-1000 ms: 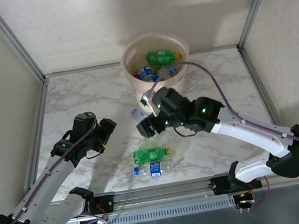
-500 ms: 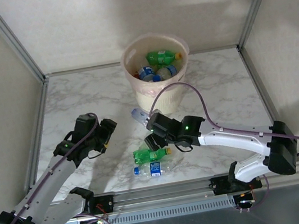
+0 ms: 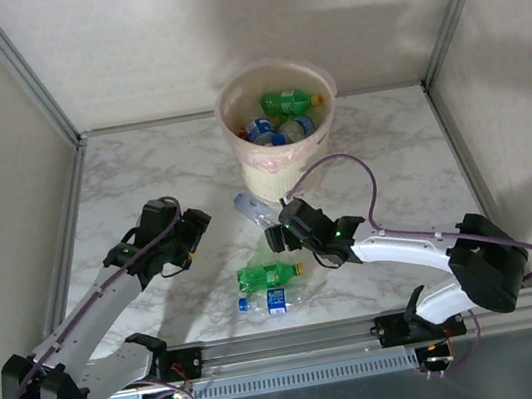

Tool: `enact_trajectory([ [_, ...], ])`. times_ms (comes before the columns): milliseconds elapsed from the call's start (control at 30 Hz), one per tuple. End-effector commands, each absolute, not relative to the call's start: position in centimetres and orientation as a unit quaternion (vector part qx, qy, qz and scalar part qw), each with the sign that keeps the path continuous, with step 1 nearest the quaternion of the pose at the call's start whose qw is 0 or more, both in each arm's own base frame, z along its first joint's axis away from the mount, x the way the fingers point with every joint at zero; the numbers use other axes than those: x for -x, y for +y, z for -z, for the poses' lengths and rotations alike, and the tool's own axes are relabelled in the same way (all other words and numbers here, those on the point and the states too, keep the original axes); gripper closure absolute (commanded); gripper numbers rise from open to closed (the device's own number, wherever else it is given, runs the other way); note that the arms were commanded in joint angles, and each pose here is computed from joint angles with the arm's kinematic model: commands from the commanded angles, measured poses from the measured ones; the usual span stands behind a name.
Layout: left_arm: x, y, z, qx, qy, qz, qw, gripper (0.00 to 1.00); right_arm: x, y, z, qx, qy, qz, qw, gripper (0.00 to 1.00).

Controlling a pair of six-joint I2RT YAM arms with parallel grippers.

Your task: Put the plastic bottles in the bin

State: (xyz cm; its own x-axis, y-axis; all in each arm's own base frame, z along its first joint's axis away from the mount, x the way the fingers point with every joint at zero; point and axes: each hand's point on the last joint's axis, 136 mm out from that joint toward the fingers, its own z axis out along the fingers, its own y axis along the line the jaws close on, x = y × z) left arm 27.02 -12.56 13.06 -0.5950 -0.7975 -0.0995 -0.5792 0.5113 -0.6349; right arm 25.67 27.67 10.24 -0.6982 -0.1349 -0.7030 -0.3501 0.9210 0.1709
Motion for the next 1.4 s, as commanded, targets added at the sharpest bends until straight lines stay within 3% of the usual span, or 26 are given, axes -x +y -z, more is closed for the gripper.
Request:
enact_trajectory([
  [0,-28.1,-12.3,-14.1,0.411,0.839,0.282,0.215,0.18,-26.6,29.0,-9.8,0.133,0.898,-0.173,0.382,0.08],
  [700,-29.0,-12.0,-13.2,0.395,0.858,0.249,0.214,0.18,-29.5,30.9,-5.2,0.146,0.911,-0.139,0.36,0.21],
  [1133,-29.1,-11.9,-13.0,0.395,0.859,0.245,0.212,0.18,-29.5,31.8,-4.1,0.163,0.914,-0.138,0.344,0.52],
  [1367,-29.1,-11.5,-13.1,0.399,0.858,0.242,0.216,0.18,-28.6,32.4,-4.9,0.178,0.911,-0.14,0.344,0.61],
])
